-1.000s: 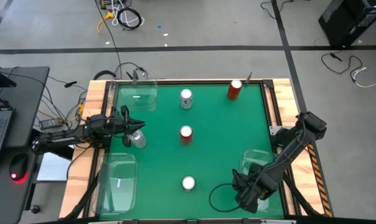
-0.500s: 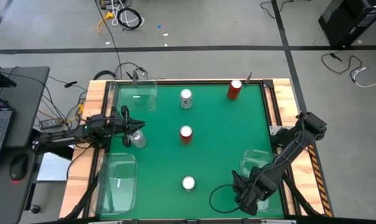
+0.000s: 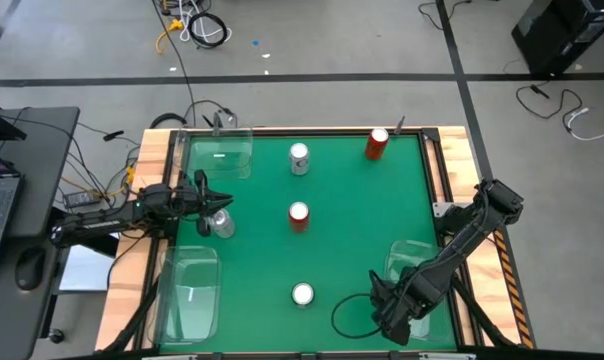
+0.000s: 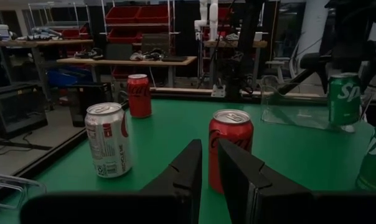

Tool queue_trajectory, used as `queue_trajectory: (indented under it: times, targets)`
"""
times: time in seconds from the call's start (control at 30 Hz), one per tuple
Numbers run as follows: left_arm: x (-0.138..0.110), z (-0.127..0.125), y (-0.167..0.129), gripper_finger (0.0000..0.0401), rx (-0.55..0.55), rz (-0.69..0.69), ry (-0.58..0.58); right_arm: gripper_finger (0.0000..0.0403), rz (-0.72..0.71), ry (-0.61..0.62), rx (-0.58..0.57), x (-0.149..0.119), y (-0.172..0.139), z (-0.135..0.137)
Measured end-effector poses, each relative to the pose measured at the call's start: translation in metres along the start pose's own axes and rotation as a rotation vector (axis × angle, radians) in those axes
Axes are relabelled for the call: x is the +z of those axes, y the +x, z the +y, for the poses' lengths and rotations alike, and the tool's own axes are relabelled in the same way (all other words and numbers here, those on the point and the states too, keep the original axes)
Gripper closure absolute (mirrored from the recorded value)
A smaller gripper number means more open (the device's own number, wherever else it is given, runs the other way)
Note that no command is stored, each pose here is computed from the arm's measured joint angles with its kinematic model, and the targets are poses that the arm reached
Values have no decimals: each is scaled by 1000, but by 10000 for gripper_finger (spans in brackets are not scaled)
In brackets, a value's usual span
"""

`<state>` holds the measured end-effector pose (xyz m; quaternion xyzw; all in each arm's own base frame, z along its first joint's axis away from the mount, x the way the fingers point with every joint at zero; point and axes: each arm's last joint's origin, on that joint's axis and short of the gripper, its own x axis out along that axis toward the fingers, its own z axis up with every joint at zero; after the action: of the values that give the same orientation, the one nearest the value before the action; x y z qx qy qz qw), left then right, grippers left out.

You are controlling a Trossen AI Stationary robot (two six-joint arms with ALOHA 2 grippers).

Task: Sort soda cans
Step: Put the right green soda can into the bottom right transparent bin

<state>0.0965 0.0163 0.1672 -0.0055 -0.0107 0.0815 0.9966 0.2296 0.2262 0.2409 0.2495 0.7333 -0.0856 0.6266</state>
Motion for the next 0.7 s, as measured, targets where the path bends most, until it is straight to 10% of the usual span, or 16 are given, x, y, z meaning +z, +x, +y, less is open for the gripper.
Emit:
queue_trajectory:
  times: [0.7]
  targets:
    - [29,-1,-5,340,-32,-114,27,18,58,17,33,10,-6,-4]
